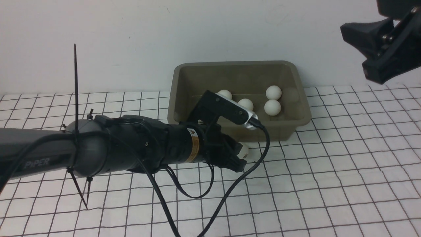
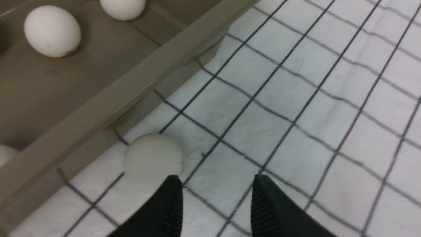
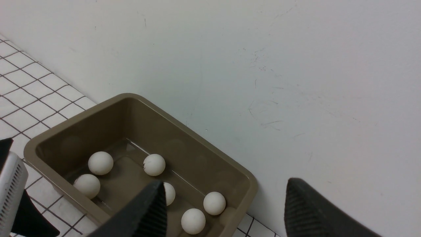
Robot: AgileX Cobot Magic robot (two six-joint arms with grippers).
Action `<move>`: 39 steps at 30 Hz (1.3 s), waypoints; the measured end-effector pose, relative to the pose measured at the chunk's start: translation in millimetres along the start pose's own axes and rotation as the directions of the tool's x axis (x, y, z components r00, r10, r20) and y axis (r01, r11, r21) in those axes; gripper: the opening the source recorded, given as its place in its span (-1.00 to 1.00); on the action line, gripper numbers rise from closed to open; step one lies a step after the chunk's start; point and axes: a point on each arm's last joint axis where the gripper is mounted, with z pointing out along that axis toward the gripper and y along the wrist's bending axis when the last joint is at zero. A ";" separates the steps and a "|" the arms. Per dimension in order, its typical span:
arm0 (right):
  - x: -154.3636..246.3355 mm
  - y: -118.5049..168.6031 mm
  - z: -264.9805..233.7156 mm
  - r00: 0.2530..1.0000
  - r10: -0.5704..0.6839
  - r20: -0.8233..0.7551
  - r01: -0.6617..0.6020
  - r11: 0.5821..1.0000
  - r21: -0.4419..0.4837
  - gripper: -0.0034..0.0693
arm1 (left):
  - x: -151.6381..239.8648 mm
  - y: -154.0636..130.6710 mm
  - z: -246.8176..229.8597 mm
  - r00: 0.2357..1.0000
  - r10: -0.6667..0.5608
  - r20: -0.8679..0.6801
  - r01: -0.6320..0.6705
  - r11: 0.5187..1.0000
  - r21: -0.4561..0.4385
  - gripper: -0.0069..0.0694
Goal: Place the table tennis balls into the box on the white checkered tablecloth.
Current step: 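Reach for and grasp a ping pong ball on the table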
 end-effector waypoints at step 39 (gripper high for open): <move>-0.6 -0.2 0.0 1.000 0.000 0.007 0.000 1.000 0.003 0.31 | 9.3 -19.4 -2.6 0.986 -0.111 -0.128 0.135 0.971 0.199 -0.11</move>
